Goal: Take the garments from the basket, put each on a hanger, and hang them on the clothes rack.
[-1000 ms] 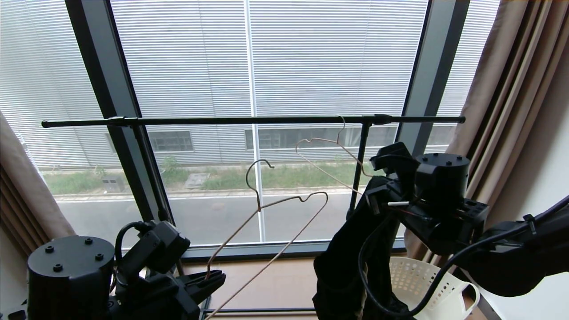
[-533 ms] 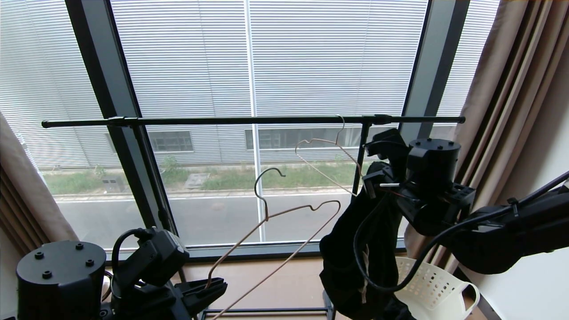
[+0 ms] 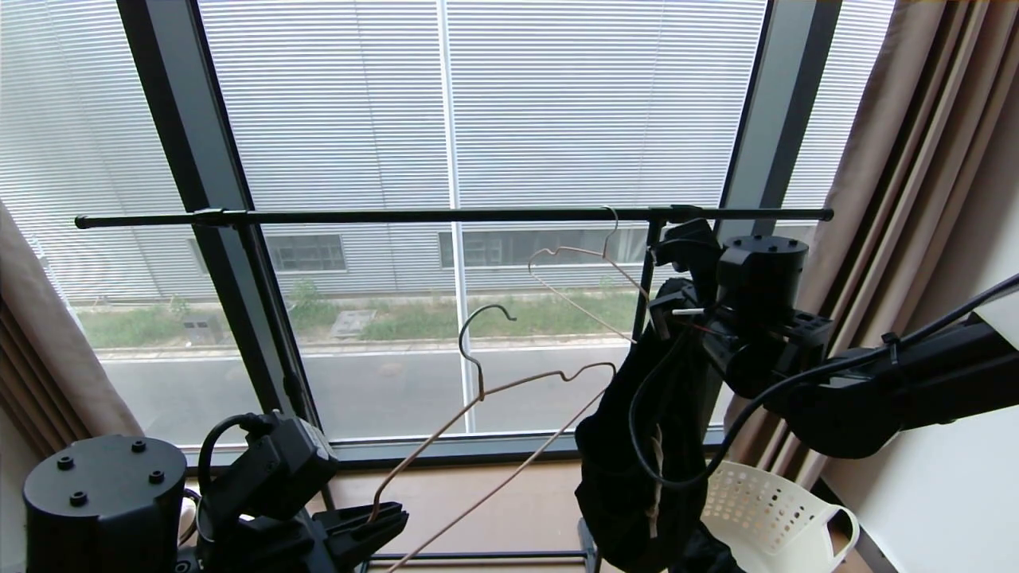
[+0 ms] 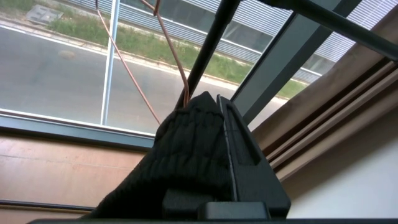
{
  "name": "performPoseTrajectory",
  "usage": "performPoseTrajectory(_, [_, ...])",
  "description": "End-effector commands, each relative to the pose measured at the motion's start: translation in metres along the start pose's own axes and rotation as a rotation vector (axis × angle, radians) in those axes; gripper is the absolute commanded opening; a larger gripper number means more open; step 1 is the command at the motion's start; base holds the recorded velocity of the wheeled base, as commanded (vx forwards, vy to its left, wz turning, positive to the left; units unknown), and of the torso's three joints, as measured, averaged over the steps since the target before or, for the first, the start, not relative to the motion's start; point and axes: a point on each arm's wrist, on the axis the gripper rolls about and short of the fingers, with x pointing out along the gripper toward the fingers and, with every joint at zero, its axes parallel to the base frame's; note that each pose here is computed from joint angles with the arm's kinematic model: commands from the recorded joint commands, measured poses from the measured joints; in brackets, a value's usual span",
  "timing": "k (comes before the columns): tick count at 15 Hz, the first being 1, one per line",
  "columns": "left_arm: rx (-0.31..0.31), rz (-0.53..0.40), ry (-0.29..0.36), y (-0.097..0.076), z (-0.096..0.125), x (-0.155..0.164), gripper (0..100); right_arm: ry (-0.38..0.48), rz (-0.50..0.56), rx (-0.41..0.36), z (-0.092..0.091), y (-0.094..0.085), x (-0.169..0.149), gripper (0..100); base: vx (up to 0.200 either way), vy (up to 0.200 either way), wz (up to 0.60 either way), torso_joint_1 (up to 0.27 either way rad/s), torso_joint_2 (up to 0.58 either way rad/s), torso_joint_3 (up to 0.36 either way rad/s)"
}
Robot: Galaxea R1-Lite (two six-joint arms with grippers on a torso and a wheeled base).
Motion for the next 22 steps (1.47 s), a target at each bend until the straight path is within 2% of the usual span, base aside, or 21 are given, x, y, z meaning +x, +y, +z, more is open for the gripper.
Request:
performPoseTrajectory(1, [0.004,-0.009,0.001,-0.002,0.0,0.001,0,0.006,0.001,-0.004,-0.002,0.002,0.002,0,0.0,0.0,0.0,0.0,0.0,0.0])
performPoseTrajectory(5, [0.015,-0.027,-0.008,-0.005,0.005,0.005,0,-0.001,0.022,-0.009,-0.001,0.009,-0.002,0,0.0,0.0,0.0,0.0,0.0,0.0])
performPoseTrajectory(8, [0.018,-0.025,-0.022,-0.003,0.014,0.013,0,-0.01,0.063,-0.018,0.001,0.021,-0.014,0,0.0,0.0,0.0,0.0,0.0,0.0])
performPoseTrajectory(10, [0.015,-0.025,-0.007,-0.001,0.015,0.021,0,-0.017,0.066,-0.019,0.003,0.024,-0.021,0,0.0,0.0,0.0,0.0,0.0,0.0])
performPoseTrajectory(12, [0.013,-0.025,0.005,0.001,0.014,0.03,0,-0.04,0.104,-0.023,0.009,0.029,-0.042,0,0.0,0.0,0.0,0.0,0.0,0.0])
performPoseTrajectory(13, [0.013,-0.025,0.005,0.001,0.014,0.03,0,-0.04,0.104,-0.023,0.009,0.029,-0.042,0,0.0,0.0,0.0,0.0,0.0,0.0])
performPoseTrajectory(15, [0.016,-0.016,-0.028,0.003,0.014,0.04,0,-0.06,0.127,-0.015,0.014,0.034,-0.058,0,0.0,0.0,0.0,0.0,0.0,0.0])
performPoseTrajectory(17, [0.01,-0.003,-0.027,0.006,0.013,0.043,0,-0.065,0.147,-0.013,0.014,0.036,-0.066,0,0.0,0.0,0.0,0.0,0.0,0.0])
performPoseTrajectory(20, [0.001,0.011,-0.021,0.01,0.011,0.044,0,-0.089,0.194,-0.016,0.018,0.046,-0.083,0,0.0,0.0,0.0,0.0,0.0,0.0])
performPoseTrajectory(22, [0.002,0.011,-0.022,0.011,0.012,0.045,0,-0.117,0.238,-0.02,0.024,0.059,-0.104,0,0.0,0.0,0.0,0.0,0.0,0.0])
